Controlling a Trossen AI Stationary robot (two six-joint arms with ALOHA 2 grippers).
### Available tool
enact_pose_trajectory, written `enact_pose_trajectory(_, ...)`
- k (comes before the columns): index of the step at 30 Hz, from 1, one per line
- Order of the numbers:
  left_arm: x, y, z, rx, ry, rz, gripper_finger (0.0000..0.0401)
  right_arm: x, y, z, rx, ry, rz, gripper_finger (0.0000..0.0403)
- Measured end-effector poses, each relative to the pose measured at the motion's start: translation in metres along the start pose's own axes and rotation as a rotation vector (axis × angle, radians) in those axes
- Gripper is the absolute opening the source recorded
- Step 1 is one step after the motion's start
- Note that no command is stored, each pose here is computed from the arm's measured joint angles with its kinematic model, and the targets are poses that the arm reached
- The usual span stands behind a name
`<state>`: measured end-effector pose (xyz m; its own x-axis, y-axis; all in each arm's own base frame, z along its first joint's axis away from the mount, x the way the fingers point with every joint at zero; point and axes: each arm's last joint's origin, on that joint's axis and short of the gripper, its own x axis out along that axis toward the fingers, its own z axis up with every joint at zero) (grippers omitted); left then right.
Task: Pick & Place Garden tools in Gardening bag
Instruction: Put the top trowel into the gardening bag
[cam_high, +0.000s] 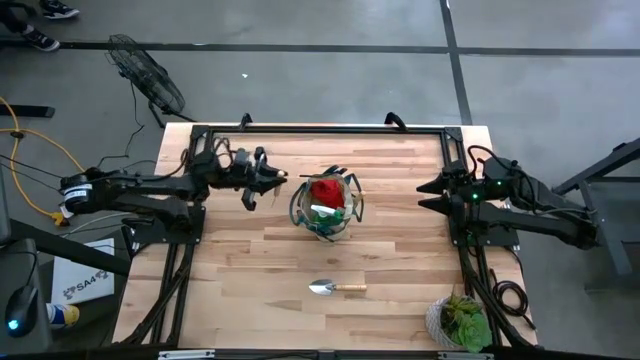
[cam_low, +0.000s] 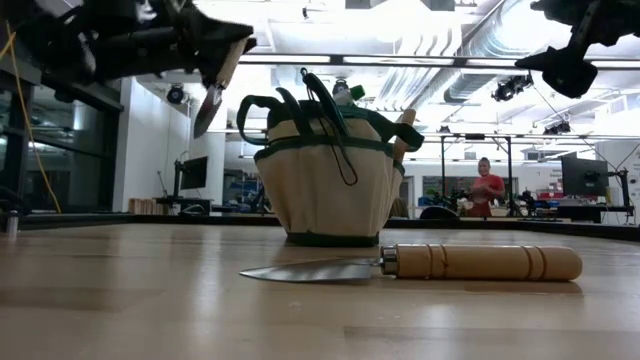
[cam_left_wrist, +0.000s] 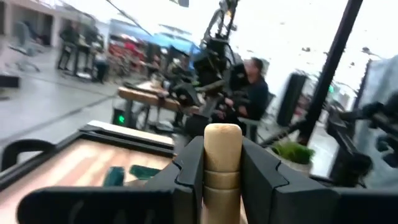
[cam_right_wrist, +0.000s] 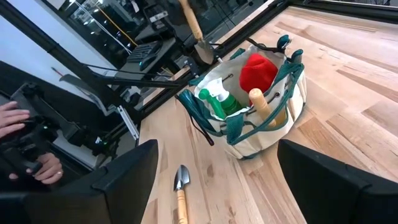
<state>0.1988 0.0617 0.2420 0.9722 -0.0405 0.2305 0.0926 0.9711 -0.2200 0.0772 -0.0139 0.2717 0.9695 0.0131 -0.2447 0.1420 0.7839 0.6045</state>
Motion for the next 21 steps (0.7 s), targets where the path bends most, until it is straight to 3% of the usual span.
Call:
enact_pose_trajectory(14,-0.032,-0.008,-0.013,0.080,-0.204,-0.022,0.0065,0.000,0.000,0.000,0.000,0.000,0.000,0.0321)
enact_pose_trajectory(21,-0.030,-0.021,-0.013,0.128,-0.273,-0.019,0.0073,0.000,0.000,0.000,0.000,-0.001,0.000,0.0321)
